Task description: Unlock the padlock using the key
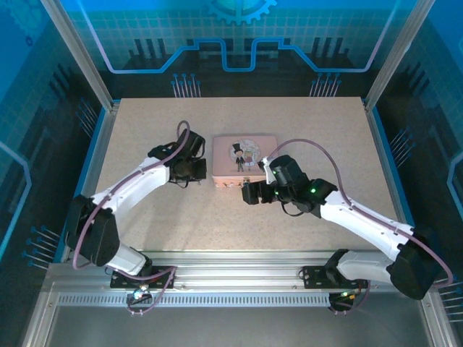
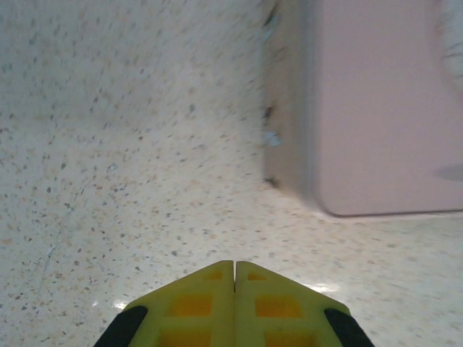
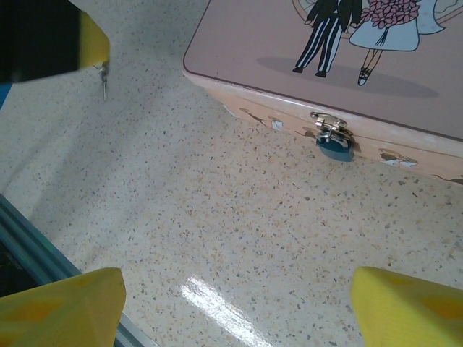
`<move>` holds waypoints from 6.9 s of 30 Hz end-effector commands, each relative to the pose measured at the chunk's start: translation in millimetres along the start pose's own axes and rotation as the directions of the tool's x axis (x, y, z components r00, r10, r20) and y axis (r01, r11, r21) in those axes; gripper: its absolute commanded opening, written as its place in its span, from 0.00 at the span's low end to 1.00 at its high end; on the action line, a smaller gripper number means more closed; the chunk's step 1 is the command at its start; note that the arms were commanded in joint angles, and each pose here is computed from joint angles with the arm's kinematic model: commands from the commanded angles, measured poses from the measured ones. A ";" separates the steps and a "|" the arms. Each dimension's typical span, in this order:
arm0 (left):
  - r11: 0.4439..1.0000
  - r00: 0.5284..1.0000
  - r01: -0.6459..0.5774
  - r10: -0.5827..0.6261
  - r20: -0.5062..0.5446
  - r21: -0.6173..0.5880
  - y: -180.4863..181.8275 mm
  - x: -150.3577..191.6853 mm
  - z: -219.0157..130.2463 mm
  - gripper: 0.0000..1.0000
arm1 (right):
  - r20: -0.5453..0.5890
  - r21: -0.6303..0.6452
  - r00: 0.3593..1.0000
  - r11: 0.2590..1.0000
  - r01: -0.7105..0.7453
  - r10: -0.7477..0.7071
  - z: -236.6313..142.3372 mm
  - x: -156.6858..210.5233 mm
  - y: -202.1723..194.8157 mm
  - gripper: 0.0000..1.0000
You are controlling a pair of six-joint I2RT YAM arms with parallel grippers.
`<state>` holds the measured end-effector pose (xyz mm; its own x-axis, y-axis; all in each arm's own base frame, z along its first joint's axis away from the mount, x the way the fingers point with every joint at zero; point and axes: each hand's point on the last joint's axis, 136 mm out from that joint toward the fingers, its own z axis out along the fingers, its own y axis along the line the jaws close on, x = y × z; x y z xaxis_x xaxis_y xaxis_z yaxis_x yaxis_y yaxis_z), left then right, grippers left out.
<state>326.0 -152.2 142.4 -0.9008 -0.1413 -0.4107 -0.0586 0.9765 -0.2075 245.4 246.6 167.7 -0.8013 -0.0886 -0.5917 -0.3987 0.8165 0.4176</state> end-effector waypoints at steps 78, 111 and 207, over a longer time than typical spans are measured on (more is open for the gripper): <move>0.628 0.987 -0.085 0.158 -0.020 0.773 -198.2 14.8 -167.5 0.00 | 0.249 -0.448 0.939 0.831 0.328 -0.237 -81.0 -58.8 58.3 0.62; 0.627 0.973 -0.085 0.218 -0.070 0.775 -198.5 28.3 -155.1 0.00 | 0.250 -0.466 0.921 0.797 0.384 -0.298 -93.2 -63.7 73.5 0.46; 0.292 0.977 -0.201 -0.010 0.213 0.935 -193.2 19.8 -186.3 0.46 | 0.351 -0.614 0.932 0.773 0.161 0.085 -110.3 -96.1 89.6 0.00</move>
<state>243.1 -308.0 323.8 -0.8081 -0.1908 -0.5573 0.5208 0.2108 -0.8272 241.6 260.1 334.8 -0.6300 0.1921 -0.7525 -0.6928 0.2987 0.6563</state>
